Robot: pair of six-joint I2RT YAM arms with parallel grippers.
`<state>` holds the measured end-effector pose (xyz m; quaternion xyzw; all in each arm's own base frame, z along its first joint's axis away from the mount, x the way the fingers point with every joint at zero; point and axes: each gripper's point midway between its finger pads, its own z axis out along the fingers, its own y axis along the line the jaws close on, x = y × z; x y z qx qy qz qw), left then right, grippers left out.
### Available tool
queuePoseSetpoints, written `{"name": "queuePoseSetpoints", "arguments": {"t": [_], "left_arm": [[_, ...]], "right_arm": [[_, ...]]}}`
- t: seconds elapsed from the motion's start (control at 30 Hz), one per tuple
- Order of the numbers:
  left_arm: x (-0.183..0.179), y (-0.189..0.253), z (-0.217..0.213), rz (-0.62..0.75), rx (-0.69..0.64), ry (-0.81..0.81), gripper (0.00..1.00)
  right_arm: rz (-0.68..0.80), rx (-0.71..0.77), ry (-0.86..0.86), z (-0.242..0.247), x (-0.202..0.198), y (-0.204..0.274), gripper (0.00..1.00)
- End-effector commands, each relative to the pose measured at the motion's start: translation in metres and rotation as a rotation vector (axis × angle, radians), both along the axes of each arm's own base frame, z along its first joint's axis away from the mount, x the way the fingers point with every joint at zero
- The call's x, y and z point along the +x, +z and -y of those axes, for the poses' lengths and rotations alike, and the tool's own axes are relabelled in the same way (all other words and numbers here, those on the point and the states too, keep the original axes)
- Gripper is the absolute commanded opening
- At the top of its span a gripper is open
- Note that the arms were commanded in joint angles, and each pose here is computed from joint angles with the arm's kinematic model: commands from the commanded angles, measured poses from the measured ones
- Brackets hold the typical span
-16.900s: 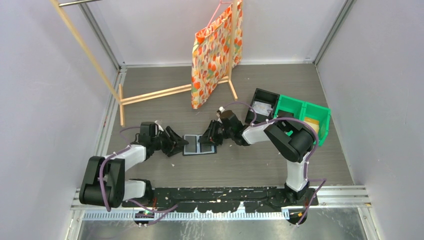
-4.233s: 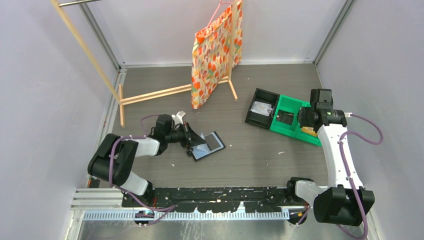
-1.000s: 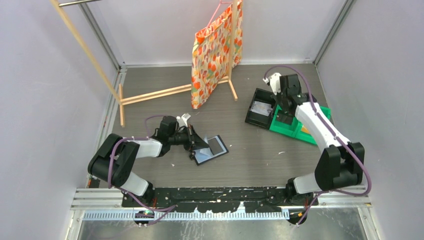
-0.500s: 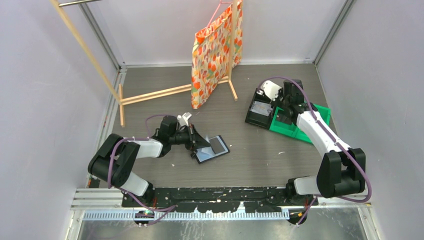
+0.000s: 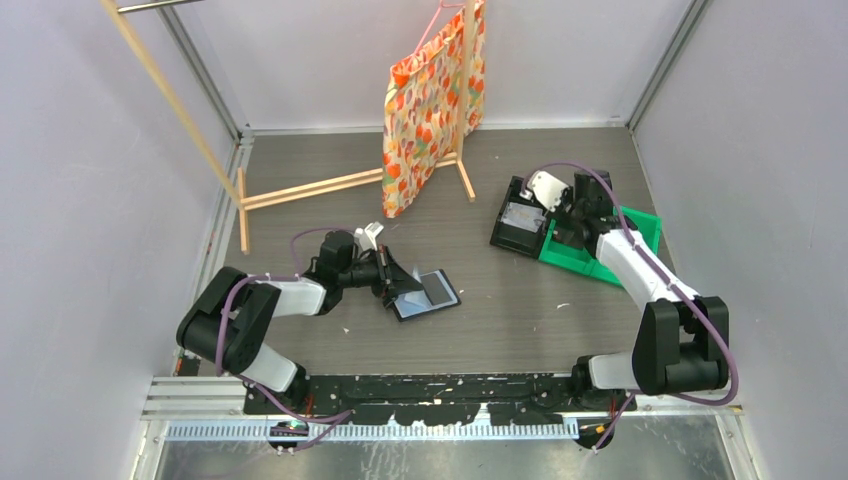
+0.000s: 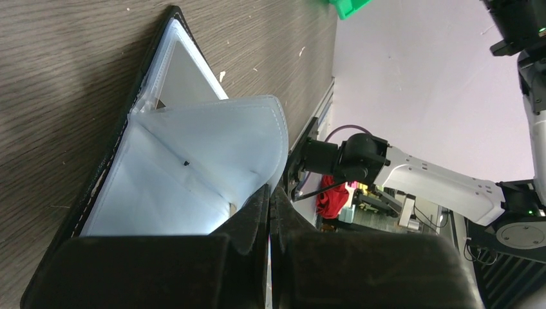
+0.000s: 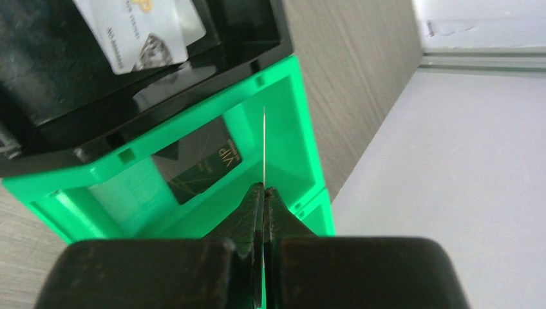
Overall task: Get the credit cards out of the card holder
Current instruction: Place the credit card in the storage box.
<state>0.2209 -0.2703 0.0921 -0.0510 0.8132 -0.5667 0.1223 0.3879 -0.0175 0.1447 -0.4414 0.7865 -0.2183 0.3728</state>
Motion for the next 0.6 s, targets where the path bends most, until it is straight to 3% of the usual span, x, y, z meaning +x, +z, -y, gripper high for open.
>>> {"name": "queuePoseSetpoints", "arguments": {"t": [0.0,0.27,0.57], "left_arm": [[-0.002,0.009,0.004,0.033,-0.035,-0.027,0.01],[-0.001,0.010,0.005,0.032,-0.040,-0.030,0.00],[-0.001,0.008,0.004,0.029,-0.027,-0.031,0.01]], "right_arm": [[0.040,0.018,0.015,0.000,-0.009,0.005,0.01],[0.023,0.057,0.067,-0.008,-0.011,-0.011,0.01],[-0.027,0.072,0.112,-0.017,0.014,-0.017,0.01]]}}
